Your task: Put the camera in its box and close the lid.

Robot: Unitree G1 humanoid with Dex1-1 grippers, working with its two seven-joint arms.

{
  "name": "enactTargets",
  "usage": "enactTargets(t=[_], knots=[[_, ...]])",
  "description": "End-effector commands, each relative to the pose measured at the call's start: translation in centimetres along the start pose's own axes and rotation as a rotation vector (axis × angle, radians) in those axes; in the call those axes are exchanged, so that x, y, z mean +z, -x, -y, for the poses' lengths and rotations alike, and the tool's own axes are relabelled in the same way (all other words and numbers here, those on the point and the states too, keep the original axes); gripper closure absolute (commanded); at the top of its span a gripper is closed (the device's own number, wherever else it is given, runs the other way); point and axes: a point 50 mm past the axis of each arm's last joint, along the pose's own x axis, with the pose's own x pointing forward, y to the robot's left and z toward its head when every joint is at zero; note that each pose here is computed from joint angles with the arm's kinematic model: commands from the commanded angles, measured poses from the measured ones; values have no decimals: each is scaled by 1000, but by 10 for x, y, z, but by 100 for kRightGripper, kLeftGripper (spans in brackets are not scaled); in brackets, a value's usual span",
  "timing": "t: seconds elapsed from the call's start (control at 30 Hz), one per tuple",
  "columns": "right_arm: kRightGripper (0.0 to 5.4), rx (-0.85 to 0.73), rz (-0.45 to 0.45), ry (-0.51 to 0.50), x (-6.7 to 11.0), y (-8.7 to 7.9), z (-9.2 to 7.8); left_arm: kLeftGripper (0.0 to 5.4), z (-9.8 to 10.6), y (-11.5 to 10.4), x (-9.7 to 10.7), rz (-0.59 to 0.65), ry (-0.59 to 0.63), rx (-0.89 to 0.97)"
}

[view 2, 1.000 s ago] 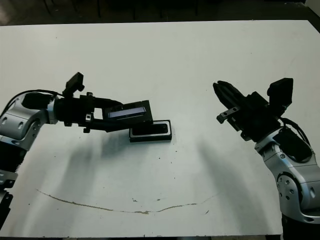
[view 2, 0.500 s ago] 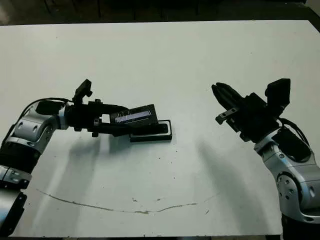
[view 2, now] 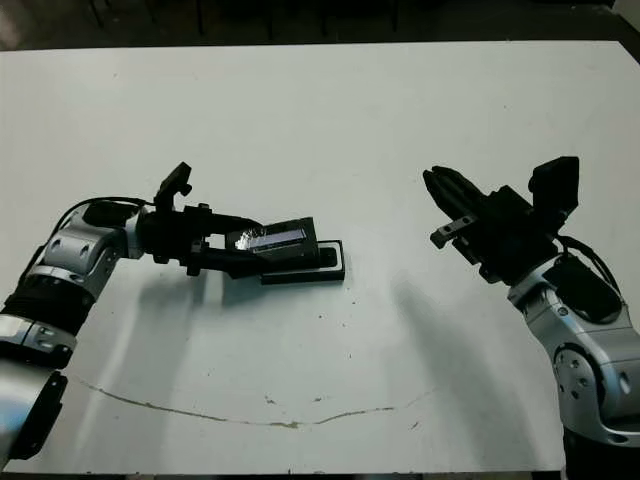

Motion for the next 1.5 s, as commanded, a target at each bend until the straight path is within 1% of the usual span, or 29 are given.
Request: enactTargets(t=[0.03, 0.2, 0.33, 0.5, 0.77, 0.93, 1.1, 1.23, 1.33, 1.5], knots=[[540, -3, -26, 3, -3, 2, 0, 269, 0, -2, -8, -32, 40, -45], [540, -3, -28, -1, -3, 3, 0, 269, 0, -7, -10, -41, 41, -89], [540, -2, -27, 9, -3, 3, 0, 269, 1, -11, -15, -37, 67, -103], [540, -14, -32, 16, -3, 4, 1, 269, 3, -14, -20, -35, 63, -112], [540, -13, -33, 7, -4, 5, 1, 269, 5, -20, -28, -79, 47, -57], [540, -9, -32, 16, -3, 6, 2, 269, 9, -32, -38, -52, 65, -41], [540, -5, -31, 6, -5, 5, 2, 269, 11, -43, -39, -33, 48, -27], [540, -3, -30, 17, -5, 6, 2, 269, 13, -46, -41, -39, 62, -2], [540, -4, -29, 5, -6, 6, 2, 269, 14, -51, -42, -25, 63, -11], [540, -1, -26, 11, -6, 6, 2, 269, 15, -64, -38, -25, 36, -27]])
